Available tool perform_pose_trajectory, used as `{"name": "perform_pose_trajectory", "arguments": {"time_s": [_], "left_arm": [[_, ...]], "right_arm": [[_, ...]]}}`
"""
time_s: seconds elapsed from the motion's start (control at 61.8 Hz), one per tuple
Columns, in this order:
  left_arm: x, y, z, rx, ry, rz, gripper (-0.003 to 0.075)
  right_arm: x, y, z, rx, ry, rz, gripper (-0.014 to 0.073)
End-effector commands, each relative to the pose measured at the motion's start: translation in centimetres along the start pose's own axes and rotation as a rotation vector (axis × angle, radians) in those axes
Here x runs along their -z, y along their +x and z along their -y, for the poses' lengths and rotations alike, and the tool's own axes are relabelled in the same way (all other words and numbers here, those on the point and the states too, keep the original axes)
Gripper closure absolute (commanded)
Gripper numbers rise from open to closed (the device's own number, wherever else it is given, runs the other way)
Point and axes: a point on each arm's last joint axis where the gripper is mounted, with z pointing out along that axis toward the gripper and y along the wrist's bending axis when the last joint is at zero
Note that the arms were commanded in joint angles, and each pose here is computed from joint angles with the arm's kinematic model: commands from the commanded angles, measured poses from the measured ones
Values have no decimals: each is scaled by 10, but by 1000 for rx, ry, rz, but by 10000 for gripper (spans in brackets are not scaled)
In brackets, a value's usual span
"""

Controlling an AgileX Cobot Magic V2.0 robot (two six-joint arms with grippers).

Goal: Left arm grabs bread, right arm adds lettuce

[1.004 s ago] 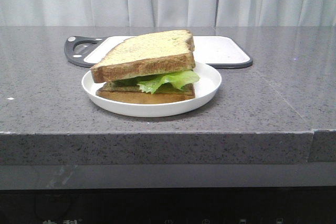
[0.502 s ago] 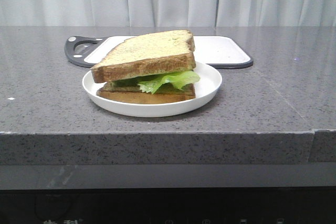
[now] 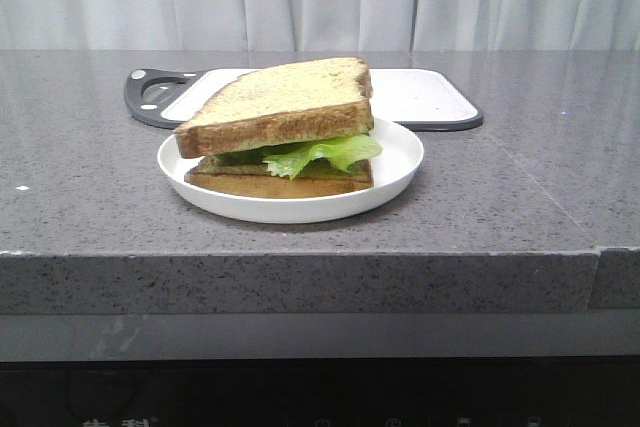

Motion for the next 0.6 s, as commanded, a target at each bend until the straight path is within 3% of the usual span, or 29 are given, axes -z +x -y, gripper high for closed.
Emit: {"name": "perform_pose_trajectory", "arguments": {"time_s": [0.0, 0.259, 0.583], "left_arm": [[2, -7, 0, 10, 5, 101, 741], [2, -7, 0, 10, 5, 101, 741], [2, -7, 0, 10, 5, 100, 741]], "right_arm": [[6, 9, 1, 20, 10, 194, 662], [1, 62, 3, 5, 12, 262, 662], [0, 65, 4, -46, 31, 245, 662]]}}
